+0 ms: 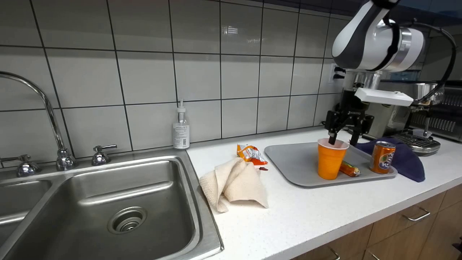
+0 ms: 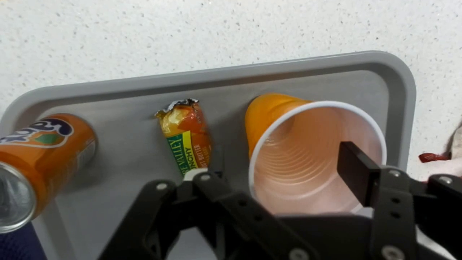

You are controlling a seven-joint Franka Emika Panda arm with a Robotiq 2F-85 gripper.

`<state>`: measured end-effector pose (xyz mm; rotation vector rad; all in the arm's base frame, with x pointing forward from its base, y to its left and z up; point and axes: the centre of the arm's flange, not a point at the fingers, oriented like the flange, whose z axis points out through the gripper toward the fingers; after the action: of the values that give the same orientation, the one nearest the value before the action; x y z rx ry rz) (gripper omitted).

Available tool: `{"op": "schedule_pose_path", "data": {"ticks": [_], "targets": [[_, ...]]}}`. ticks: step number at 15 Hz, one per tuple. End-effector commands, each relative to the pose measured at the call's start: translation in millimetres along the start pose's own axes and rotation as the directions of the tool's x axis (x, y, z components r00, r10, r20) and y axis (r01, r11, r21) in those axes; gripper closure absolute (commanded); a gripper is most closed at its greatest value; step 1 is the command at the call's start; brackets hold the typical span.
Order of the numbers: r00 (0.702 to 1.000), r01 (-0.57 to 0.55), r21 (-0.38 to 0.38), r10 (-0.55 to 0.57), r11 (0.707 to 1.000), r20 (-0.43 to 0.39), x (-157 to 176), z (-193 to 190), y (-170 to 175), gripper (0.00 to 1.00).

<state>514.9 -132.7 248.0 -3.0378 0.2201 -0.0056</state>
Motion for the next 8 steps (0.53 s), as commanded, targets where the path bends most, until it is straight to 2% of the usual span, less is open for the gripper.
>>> {"op": "schedule_pose_path", "data": {"ticks": [1, 8], "targets": [[1.000, -0.023, 0.002, 0.023, 1.000, 0.009, 8.3, -9.2, 1.9, 0.00], [0.999, -0.026, -0.009, 0.026, 1.000, -0.019, 9.2, -20.1, -4.7, 0.00]]}}
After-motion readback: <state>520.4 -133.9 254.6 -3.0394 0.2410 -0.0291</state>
